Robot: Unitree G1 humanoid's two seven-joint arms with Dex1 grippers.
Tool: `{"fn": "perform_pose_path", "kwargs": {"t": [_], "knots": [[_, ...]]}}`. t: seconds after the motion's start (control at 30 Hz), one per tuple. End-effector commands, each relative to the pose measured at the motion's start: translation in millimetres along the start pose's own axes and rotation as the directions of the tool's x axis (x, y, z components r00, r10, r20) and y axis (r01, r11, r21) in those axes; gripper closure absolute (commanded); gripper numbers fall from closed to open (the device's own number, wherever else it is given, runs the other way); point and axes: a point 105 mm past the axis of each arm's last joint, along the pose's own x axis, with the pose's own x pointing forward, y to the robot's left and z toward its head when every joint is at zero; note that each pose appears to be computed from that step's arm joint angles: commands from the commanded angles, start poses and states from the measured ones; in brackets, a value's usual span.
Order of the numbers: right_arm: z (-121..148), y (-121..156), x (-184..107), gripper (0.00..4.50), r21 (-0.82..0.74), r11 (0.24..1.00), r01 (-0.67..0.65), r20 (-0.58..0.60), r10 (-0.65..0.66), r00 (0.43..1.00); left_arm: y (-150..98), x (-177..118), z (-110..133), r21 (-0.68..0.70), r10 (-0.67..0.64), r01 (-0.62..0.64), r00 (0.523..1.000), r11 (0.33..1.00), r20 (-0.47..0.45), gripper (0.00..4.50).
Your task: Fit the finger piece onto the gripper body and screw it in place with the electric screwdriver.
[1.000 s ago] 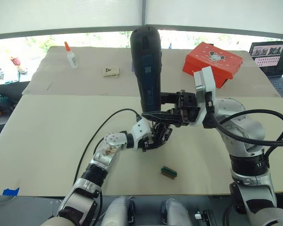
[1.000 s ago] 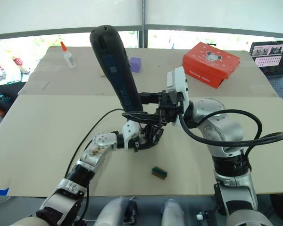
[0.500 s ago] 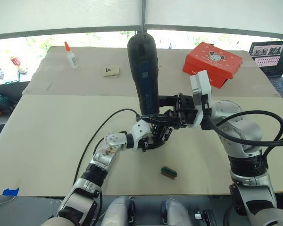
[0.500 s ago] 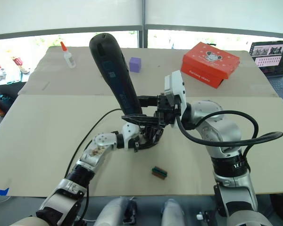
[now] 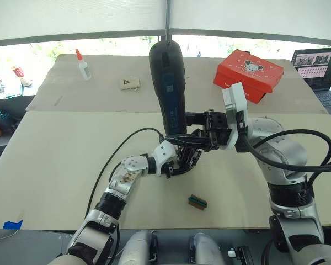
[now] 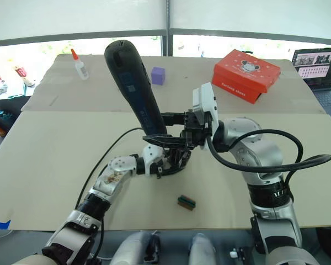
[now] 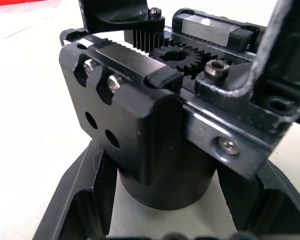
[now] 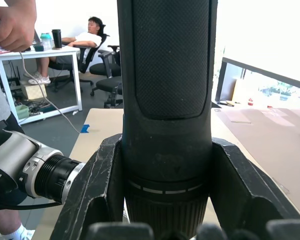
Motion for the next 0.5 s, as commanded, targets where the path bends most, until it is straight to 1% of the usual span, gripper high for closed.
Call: {"fn": "perform_pose_path", "kwargs": {"t": [0.03,0.5], "knots": [[22.9,-0.8,-2.0,2.56,-0.102,0.995,-0.003,0.049,0.008,0.999,0.8,-0.1,13.3,0.025,0.001,-0.002,0.999,1.0,0.05,2.17],[21.0,0.0,-4.1,2.56,-0.106,0.994,-0.007,0.05,0.012,0.999,0.8,1.4,13.5,0.02,0.004,-0.005,0.999,1.0,0.052,2.17]]}}
